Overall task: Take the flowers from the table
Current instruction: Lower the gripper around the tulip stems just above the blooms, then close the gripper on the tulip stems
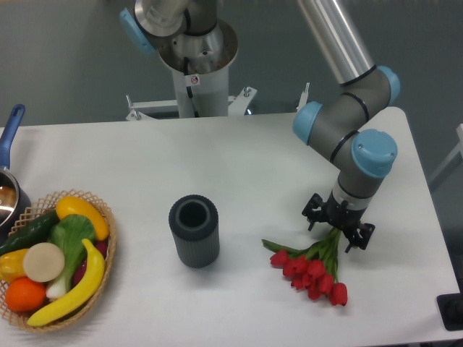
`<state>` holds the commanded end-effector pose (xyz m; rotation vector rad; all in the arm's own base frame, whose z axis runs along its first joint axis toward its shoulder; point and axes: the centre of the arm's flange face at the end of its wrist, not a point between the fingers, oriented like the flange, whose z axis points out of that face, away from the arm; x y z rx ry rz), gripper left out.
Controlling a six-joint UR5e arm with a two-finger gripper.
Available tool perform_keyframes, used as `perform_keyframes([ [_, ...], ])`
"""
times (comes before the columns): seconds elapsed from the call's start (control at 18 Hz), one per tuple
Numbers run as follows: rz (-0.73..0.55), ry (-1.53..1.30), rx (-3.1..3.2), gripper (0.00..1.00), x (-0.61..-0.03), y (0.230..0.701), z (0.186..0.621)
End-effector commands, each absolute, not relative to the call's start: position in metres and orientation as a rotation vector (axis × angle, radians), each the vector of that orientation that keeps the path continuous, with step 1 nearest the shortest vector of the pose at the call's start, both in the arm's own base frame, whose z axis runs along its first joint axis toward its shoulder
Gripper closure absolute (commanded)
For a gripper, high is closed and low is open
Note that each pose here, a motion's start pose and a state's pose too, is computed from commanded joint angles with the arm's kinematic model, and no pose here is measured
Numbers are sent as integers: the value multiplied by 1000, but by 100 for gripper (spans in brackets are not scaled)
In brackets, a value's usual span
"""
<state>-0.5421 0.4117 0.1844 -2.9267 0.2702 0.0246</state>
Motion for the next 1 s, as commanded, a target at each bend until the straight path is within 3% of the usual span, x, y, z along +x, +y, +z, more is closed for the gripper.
perform_keyframes([
  [0.17,21,268,-2926,1,-541,413,184],
  [0.56,23,268,-2925,32,-541,413,185],
  [1.0,53,263,-2917,52,-546,411,196],
])
